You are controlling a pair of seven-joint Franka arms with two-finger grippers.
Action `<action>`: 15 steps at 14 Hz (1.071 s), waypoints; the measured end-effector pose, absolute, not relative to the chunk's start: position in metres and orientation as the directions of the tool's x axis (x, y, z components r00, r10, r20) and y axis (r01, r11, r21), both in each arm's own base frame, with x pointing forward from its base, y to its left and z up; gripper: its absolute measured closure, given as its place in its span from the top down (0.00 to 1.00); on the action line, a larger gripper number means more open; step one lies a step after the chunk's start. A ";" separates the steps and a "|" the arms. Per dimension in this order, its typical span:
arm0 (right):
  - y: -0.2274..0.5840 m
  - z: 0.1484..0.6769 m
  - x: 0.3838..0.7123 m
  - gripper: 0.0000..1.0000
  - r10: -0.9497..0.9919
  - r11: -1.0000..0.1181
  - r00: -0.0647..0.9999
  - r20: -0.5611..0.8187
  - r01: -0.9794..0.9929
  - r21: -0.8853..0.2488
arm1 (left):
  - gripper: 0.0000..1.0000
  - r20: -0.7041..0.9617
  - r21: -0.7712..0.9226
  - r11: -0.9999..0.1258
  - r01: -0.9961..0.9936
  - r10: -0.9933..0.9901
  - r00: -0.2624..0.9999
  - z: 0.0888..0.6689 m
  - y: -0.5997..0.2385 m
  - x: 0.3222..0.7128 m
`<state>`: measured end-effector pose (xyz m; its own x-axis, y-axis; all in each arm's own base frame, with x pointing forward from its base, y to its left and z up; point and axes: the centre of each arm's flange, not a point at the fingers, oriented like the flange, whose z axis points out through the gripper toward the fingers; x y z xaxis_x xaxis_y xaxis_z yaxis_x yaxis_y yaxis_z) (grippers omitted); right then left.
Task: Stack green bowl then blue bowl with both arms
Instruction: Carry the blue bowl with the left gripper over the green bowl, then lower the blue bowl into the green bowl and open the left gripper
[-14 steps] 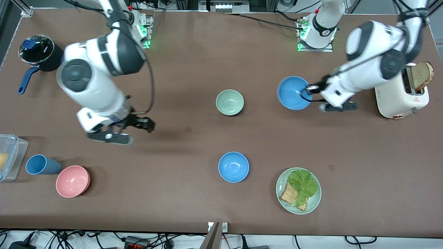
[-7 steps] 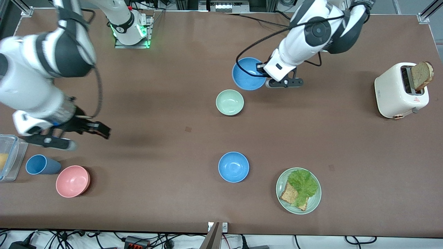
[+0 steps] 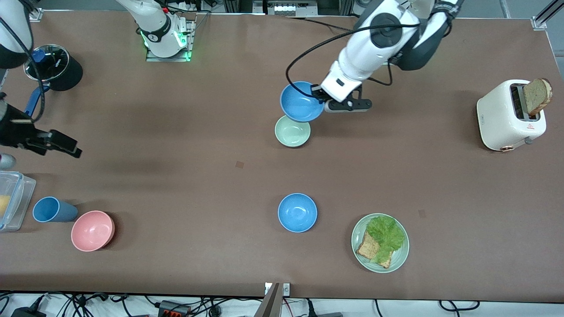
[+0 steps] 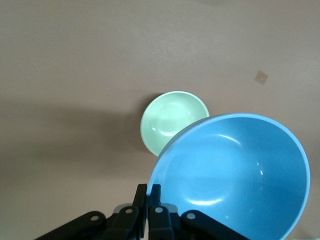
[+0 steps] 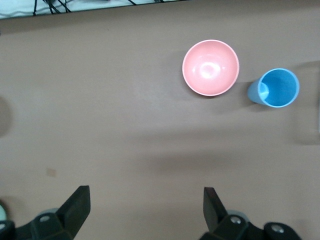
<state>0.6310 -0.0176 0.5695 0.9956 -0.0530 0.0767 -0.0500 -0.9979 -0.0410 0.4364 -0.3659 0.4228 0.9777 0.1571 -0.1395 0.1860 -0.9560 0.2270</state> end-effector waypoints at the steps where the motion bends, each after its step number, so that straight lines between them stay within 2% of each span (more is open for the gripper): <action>1: -0.022 0.573 0.627 1.00 -0.025 -1.000 0.997 0.070 -0.025 -0.011 | 0.05 -0.125 0.220 -0.958 0.185 0.160 0.979 0.419 -0.373 0.433; 9: -0.029 0.588 0.578 1.00 -0.031 -0.999 0.999 -0.014 -0.031 0.014 | 0.05 -0.030 0.148 -0.987 0.070 0.066 0.997 0.351 -0.421 0.415; 15: -0.029 0.566 0.564 1.00 -0.030 -0.999 0.999 0.036 -0.030 0.014 | 0.05 0.010 0.104 -0.994 0.011 0.012 1.000 0.330 -0.422 0.416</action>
<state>0.5644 -0.0286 0.5663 0.9989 -0.0299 0.0362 -0.0304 -0.9994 0.0141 0.4162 -0.4218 0.3303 0.9999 0.0125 0.0103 0.0113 -0.9945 0.1045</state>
